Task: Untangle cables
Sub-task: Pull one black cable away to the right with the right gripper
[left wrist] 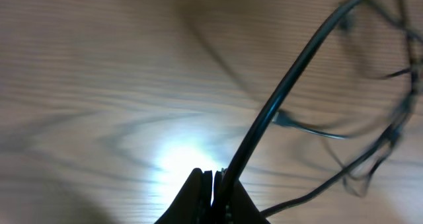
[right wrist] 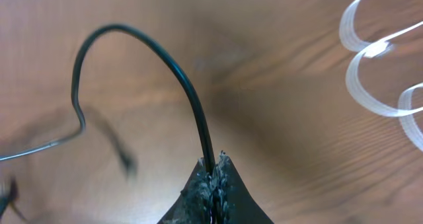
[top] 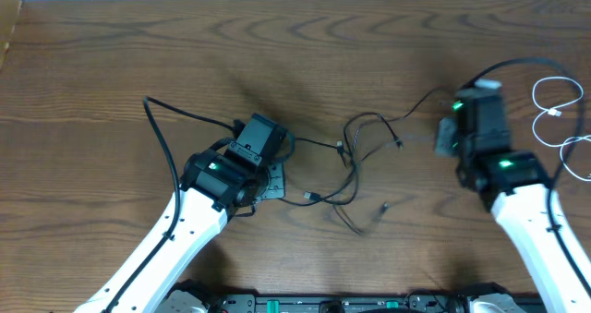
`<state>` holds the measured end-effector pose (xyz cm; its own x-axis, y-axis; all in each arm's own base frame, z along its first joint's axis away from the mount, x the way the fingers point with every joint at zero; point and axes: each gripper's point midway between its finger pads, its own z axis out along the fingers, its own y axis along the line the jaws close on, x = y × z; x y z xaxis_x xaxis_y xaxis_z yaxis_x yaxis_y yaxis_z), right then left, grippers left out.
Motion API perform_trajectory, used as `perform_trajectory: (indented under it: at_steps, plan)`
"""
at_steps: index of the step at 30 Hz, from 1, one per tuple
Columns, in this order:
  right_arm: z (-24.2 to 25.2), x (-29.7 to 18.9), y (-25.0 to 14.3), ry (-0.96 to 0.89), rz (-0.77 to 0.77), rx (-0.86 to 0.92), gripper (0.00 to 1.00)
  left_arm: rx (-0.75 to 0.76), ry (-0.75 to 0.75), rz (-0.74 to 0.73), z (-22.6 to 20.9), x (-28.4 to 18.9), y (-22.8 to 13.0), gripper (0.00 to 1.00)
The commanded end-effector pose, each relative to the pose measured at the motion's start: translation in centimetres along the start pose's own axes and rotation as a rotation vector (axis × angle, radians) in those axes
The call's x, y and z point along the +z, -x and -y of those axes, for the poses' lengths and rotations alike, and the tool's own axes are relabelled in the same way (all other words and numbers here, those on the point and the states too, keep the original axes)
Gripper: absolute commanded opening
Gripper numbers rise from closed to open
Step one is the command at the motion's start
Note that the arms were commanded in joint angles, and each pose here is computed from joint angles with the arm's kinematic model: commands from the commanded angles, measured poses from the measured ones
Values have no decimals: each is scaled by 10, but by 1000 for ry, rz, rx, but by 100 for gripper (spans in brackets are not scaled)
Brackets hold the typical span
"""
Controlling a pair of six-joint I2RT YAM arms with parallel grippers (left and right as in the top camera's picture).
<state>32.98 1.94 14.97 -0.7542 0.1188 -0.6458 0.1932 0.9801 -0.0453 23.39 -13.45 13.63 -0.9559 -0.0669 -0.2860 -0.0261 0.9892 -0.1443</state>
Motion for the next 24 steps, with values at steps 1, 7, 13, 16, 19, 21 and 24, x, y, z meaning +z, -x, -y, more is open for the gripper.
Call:
perform_trajectory:
  at_steps: [1,7,13,16,19,21,24]
  plan:
    - [51,-50,92,-96,258,145,1,7,201,84,-38,-7,13,8]
    - [102,-105,166,-181,485,175,1,-32,216,81,-49,-7,16,8]
    - [165,-143,198,-331,652,284,1,-42,219,82,-51,-7,17,8]
    - [195,-156,200,-424,701,339,1,-42,219,82,-51,-7,17,8]
    - [224,-168,198,-520,735,394,1,-42,218,82,-50,-7,17,8]
    - [240,-177,197,-575,758,425,1,-42,218,82,-50,-7,17,8]
    - [258,-188,197,-621,797,456,1,-43,218,82,-50,-7,17,8]
